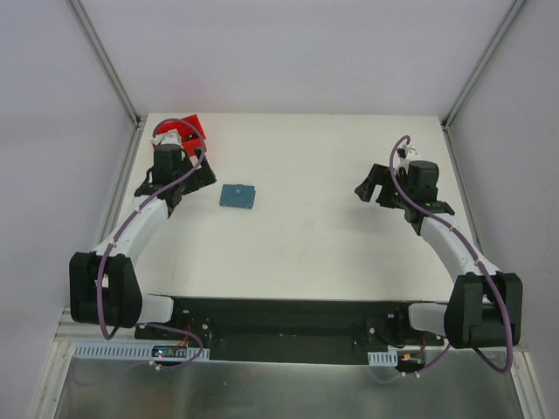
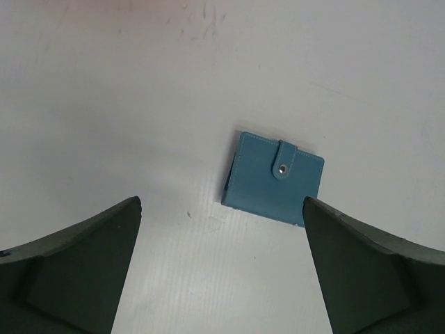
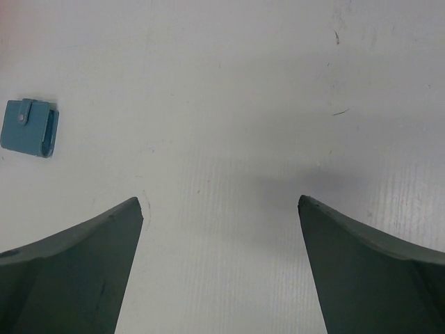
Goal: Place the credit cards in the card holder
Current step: Move the card holder to the center of the board.
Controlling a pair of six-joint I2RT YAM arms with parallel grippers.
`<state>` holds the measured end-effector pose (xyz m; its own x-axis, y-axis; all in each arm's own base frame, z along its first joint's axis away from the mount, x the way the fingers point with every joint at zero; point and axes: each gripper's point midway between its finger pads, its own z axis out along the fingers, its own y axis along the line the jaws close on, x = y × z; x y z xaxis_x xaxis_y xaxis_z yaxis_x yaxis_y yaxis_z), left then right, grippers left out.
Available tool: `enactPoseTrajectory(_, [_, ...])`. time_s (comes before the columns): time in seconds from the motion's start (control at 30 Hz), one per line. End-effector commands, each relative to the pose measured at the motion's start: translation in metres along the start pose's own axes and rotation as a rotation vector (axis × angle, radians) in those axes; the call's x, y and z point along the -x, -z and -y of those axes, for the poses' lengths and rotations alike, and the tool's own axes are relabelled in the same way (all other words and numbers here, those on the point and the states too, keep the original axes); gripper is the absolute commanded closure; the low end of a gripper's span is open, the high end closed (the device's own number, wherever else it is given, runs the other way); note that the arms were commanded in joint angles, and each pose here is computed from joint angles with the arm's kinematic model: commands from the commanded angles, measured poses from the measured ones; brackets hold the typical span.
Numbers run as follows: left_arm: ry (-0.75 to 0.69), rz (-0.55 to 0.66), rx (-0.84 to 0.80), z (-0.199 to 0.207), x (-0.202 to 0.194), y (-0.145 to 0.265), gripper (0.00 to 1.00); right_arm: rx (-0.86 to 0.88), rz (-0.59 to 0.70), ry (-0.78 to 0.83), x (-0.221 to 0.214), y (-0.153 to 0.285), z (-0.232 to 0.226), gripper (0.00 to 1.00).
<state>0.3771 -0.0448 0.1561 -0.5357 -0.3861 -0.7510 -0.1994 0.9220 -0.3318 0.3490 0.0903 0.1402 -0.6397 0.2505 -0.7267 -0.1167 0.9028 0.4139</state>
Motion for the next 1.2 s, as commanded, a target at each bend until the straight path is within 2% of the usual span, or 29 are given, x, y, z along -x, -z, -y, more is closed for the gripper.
enactPoseTrajectory(0.0, [-0.030,-0.113,-0.105,0.028,-0.011,-0.015,0.01,-0.018,0.025,0.028,0.021,-0.003,0.002,0.04])
enactPoseTrajectory(0.17, [-0.121,-0.285,-0.086,0.042,-0.047,-0.050,0.04,-0.008,-0.013,-0.013,0.011,-0.010,0.002,0.04])
enactPoseTrajectory(0.3, [-0.225,-0.334,-0.013,0.054,-0.062,-0.076,0.03,-0.001,-0.022,-0.013,0.010,-0.012,0.001,0.04])
enactPoseTrajectory(0.5, [-0.262,-0.429,0.041,0.057,-0.074,-0.094,0.09,-0.003,-0.029,-0.004,0.009,-0.013,0.002,0.03])
enactPoseTrajectory(0.8, [-0.397,-0.524,0.103,0.052,-0.116,-0.092,0.13,0.005,-0.065,-0.014,0.004,-0.021,0.004,0.02])
enactPoseTrajectory(1.07, [-0.474,-0.555,0.101,0.061,-0.149,-0.070,0.34,0.020,-0.078,-0.015,0.001,-0.022,0.002,0.01])
enactPoseTrajectory(1.17, [-0.516,-0.555,0.090,0.068,-0.165,-0.050,0.36,0.030,-0.084,-0.009,0.000,-0.021,0.000,0.01])
